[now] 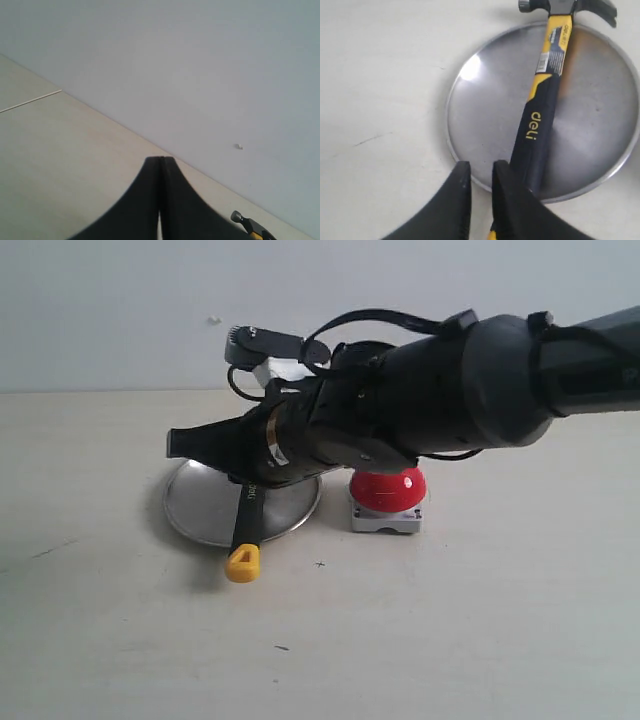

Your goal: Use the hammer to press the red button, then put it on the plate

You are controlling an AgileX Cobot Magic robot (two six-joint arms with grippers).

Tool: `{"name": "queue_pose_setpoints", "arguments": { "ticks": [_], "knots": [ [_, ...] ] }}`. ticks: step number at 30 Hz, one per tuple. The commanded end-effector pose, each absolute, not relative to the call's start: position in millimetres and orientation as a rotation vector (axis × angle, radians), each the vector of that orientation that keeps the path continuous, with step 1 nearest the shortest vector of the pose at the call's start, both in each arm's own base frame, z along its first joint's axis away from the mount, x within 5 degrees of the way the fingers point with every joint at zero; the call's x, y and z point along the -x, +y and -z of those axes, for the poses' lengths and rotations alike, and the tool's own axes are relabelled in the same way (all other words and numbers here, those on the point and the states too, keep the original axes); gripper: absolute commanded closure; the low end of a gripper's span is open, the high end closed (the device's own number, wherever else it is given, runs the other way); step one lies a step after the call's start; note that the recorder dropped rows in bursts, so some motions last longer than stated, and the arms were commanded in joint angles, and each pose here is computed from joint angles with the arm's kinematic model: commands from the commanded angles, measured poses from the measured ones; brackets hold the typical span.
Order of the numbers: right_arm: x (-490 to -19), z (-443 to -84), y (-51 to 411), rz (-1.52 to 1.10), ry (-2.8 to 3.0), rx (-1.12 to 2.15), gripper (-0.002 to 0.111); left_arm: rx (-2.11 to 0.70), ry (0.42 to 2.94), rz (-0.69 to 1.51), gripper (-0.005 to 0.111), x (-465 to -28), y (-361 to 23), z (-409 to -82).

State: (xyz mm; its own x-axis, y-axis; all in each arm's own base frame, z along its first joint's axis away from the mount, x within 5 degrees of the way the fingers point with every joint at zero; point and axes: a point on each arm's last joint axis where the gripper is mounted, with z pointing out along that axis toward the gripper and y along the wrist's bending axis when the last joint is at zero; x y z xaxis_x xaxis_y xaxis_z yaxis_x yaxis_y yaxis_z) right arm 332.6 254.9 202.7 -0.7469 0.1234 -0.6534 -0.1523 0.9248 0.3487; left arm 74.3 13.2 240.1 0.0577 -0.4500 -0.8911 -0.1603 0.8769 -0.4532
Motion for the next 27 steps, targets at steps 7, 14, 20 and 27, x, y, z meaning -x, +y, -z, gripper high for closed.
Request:
{"name": "queue_pose_setpoints", "arguments": {
  "ticks": [7,14,20,27],
  "knots": [
    [-270,-290,238,-0.172,2.139,0.282,0.108,0.507,1.502,0.239,0.107,-74,13,-243],
    [-197,-295,201,-0.243,1.997,0.352,0.108,0.507,1.502,0.239,0.107,-74,13,-243],
    [-172,-284,177,-0.327,2.100,0.249,0.108,0.507,1.502,0.239,0.107,-74,13,-243],
    [-170,-286,177,-0.356,2.112,0.226,0.108,0.507,1.502,0.239,0.107,-74,13,-243]
  ]
}}
